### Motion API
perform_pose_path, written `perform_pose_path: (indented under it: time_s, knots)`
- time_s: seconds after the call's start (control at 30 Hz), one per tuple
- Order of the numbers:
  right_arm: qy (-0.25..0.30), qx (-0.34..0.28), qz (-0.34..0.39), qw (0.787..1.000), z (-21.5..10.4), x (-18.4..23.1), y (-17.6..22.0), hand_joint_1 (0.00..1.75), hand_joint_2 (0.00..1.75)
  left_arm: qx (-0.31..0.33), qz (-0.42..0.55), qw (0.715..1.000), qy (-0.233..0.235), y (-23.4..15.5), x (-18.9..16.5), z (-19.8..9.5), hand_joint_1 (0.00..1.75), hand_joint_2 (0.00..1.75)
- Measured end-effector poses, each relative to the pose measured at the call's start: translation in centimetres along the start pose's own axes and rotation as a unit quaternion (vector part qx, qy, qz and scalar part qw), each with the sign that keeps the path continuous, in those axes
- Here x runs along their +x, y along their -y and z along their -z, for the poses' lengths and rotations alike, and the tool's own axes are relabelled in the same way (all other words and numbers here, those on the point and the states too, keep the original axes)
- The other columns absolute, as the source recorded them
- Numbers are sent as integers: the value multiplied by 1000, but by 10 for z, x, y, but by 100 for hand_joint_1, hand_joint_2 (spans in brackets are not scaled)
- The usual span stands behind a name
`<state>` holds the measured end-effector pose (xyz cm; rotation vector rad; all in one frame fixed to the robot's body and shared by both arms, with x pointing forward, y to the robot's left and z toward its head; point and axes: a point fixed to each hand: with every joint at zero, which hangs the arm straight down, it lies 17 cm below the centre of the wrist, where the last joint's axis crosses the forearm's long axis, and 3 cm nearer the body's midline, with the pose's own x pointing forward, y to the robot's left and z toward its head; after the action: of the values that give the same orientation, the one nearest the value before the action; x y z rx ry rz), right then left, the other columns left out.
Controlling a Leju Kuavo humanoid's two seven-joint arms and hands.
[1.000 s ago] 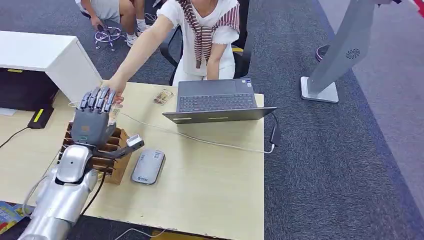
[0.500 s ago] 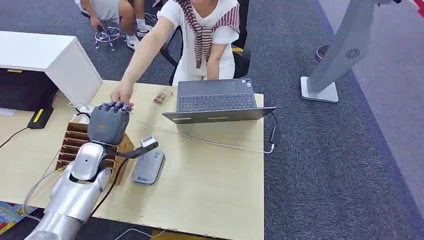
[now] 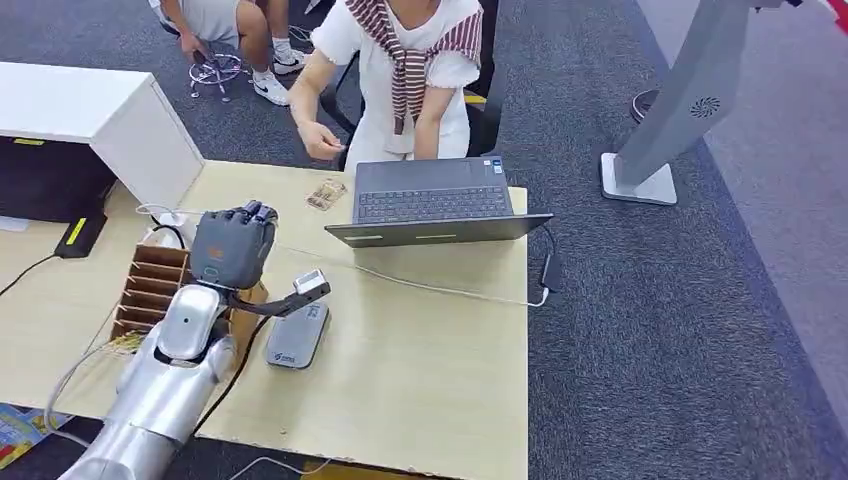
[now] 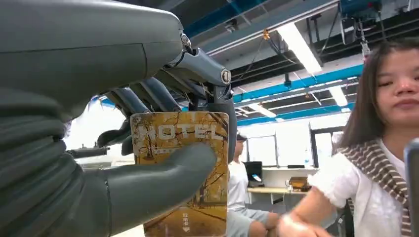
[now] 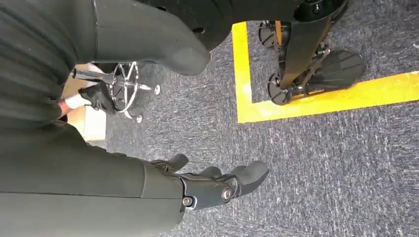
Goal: Pass the card to the sensor for recognition and then transmit it.
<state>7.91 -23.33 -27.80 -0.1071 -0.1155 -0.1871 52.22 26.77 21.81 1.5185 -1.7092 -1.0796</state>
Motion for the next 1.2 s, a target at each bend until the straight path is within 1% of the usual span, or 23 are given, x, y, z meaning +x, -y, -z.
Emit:
perform_pose_path:
  time_s: [0.17, 0.33, 0.5, 0.67, 1.0, 1.2]
  knots:
    - [1, -2, 2, 1000, 0, -1, 1, 0, 175, -7, -22, 1000, 2, 5, 10, -27, 175, 175]
    - [-1, -7, 7, 1000, 1, -2, 3, 0, 175, -34, -32, 999, 4, 20, 20, -61, 175, 175]
    - [0, -7, 11, 1000, 1, -2, 4, 0, 175, -60, -41, 997, 2, 33, 24, -80, 175, 175]
    - [2, -8, 12, 1000, 1, -1, 4, 0, 175, -98, -42, 994, 3, 48, 26, -89, 175, 175]
    - [1, -8, 13, 1000, 1, -2, 5, 0, 175, -107, -41, 993, 10, 51, 31, -91, 175, 175]
    - [2, -8, 10, 1000, 1, -2, 5, 0, 175, -158, -34, 987, 16, 70, 37, -96, 175, 175]
